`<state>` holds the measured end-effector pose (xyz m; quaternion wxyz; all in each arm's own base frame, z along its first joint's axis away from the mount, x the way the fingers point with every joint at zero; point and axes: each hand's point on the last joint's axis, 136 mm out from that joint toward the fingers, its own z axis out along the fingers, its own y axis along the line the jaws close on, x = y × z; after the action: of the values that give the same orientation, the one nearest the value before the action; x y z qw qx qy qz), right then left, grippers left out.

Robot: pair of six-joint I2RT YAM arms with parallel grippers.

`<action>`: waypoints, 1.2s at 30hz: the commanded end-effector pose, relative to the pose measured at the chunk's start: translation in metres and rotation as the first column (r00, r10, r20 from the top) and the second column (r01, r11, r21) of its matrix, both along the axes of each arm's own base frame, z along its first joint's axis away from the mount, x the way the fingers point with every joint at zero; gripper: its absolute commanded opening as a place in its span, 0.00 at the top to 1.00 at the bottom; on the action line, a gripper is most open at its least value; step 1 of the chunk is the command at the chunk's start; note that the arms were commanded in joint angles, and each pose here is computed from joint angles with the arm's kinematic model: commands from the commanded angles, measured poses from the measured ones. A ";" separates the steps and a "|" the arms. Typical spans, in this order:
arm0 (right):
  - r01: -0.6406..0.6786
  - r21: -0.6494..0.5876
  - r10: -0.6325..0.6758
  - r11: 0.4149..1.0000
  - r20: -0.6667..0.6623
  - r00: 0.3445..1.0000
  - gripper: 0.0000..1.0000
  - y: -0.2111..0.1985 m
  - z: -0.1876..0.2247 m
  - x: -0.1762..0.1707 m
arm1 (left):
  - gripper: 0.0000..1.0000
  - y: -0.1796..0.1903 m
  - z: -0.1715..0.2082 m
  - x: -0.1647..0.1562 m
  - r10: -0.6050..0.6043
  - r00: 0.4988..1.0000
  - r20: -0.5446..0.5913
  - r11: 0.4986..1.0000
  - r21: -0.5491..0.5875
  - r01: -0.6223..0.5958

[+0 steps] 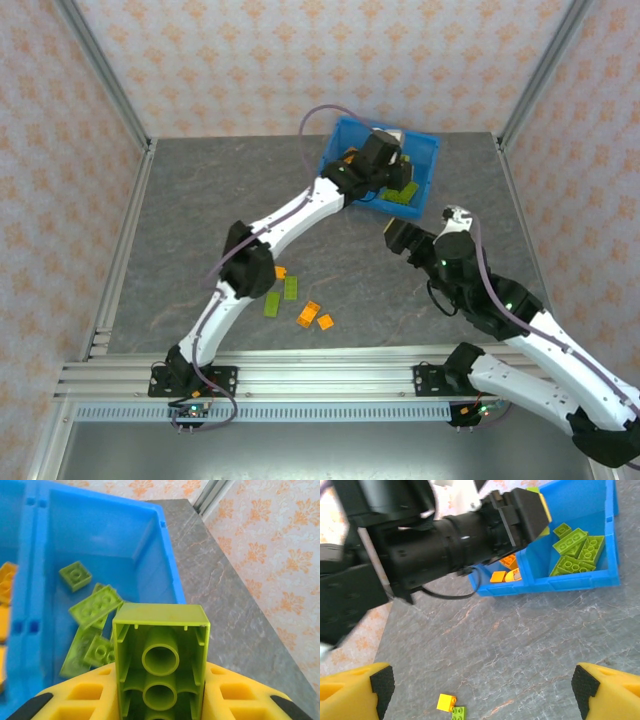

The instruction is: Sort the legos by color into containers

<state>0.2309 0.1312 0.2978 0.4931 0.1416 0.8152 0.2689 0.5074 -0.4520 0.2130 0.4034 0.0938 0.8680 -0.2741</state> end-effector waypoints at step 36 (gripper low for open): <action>-0.100 -0.067 0.097 0.993 -0.055 0.994 0.04 0.024 -0.025 0.004 | 0.37 0.229 0.057 -0.139 0.151 0.988 0.011 0.932 0.331 -0.146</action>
<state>0.2339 0.1407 0.2752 0.4716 0.1190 0.8375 0.2491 0.3795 -0.2672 0.3311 0.4453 0.0894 0.8713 -0.1861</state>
